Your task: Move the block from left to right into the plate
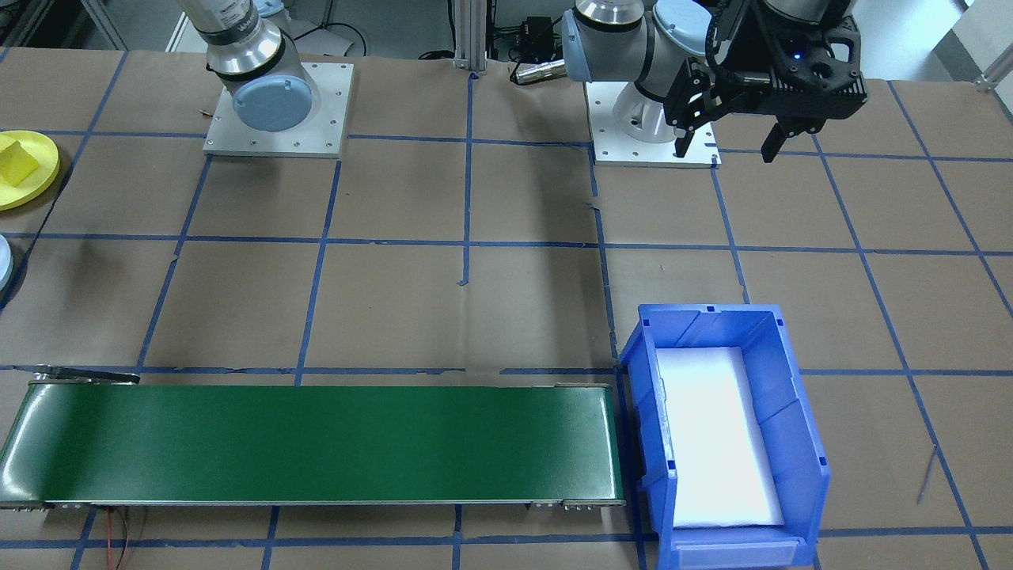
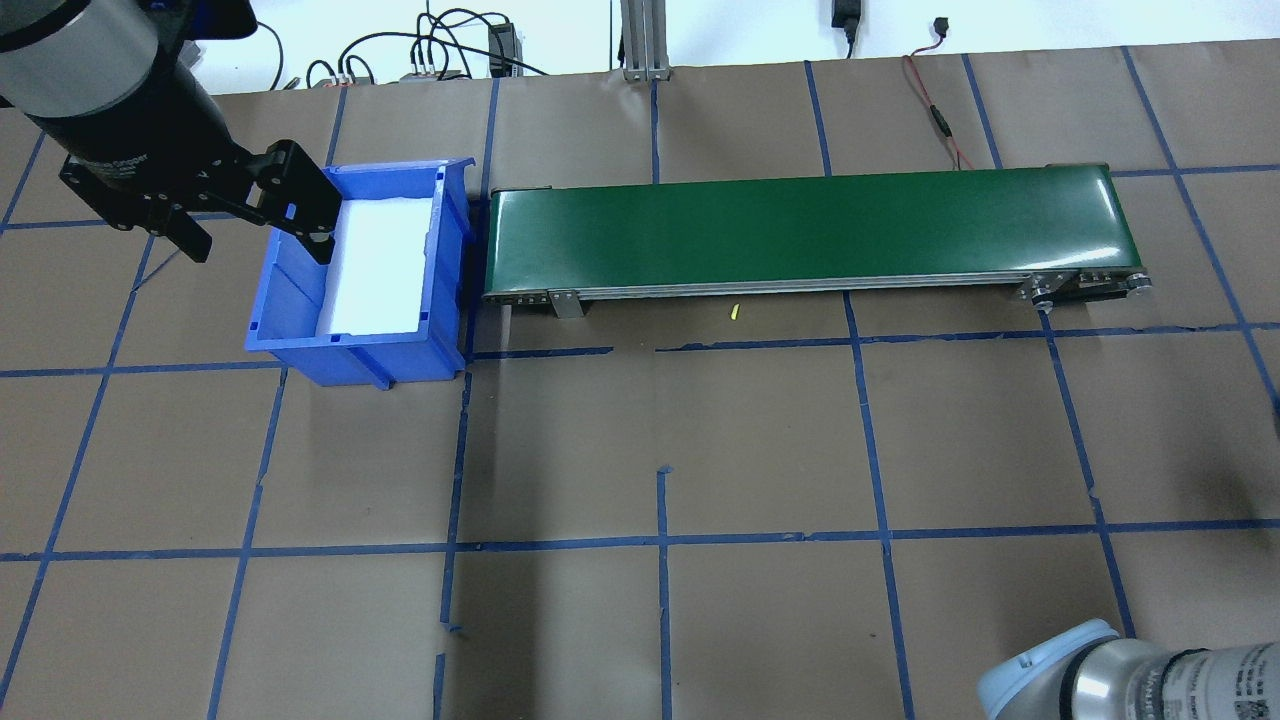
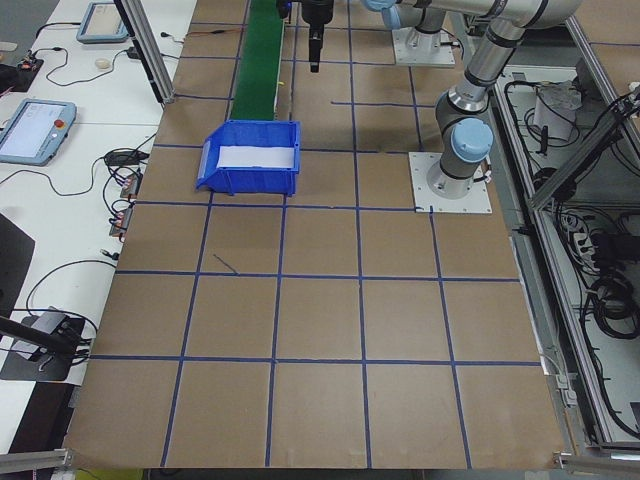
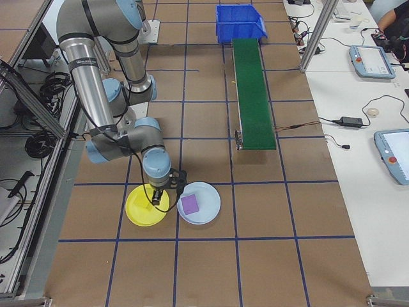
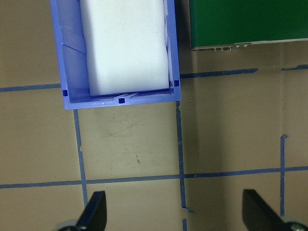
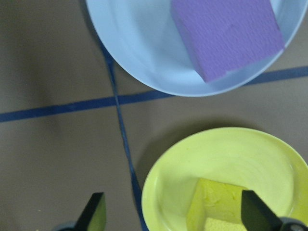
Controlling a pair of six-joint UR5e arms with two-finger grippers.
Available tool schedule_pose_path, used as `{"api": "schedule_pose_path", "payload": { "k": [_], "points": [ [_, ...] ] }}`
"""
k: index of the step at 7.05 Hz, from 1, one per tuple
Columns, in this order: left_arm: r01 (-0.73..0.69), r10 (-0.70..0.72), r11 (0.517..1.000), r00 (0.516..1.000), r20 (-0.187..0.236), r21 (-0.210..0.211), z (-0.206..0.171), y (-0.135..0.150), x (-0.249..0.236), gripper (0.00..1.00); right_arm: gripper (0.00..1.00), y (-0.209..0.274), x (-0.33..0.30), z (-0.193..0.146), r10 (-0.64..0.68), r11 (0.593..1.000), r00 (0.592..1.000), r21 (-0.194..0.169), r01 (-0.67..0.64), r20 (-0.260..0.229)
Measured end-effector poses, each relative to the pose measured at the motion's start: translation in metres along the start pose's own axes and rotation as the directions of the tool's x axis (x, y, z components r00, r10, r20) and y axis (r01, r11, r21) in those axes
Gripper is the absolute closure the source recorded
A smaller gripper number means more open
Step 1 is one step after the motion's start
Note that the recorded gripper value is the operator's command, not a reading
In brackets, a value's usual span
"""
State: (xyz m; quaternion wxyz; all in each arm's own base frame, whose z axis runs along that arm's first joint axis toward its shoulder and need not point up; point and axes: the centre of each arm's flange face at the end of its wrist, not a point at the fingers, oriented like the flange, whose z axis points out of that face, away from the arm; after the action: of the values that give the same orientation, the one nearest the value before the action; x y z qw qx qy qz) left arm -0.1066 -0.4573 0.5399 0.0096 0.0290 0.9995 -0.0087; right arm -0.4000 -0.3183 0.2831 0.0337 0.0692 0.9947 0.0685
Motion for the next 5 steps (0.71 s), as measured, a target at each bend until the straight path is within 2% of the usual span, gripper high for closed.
{"api": "schedule_pose_path", "payload": {
  "k": [1, 3, 4, 5],
  "points": [
    [0.0, 0.0, 1.0, 1.0, 0.0, 0.0, 0.0, 0.0, 0.0, 0.0, 0.0, -0.04, -0.057, -0.032, -0.02, 1.0, 0.999, 0.014, 0.021, -0.041],
    [0.0, 0.0, 1.0, 1.0, 0.0, 0.0, 0.0, 0.0, 0.0, 0.0, 0.0, -0.11, -0.203, -0.089, -0.065, 0.992, 0.99, 0.097, 0.077, -0.125],
    [0.0, 0.0, 1.0, 1.0, 0.0, 0.0, 0.0, 0.0, 0.0, 0.0, 0.0, -0.125, -0.283, -0.112, -0.073, 0.985, 0.986, 0.144, 0.095, -0.15],
    [0.001, -0.001, 1.0, 1.0, 0.0, 0.0, 0.0, 0.0, 0.0, 0.0, 0.0, -0.124, -0.348, -0.129, -0.068, 0.978, 0.987, 0.183, 0.095, -0.148]
  ]
}}
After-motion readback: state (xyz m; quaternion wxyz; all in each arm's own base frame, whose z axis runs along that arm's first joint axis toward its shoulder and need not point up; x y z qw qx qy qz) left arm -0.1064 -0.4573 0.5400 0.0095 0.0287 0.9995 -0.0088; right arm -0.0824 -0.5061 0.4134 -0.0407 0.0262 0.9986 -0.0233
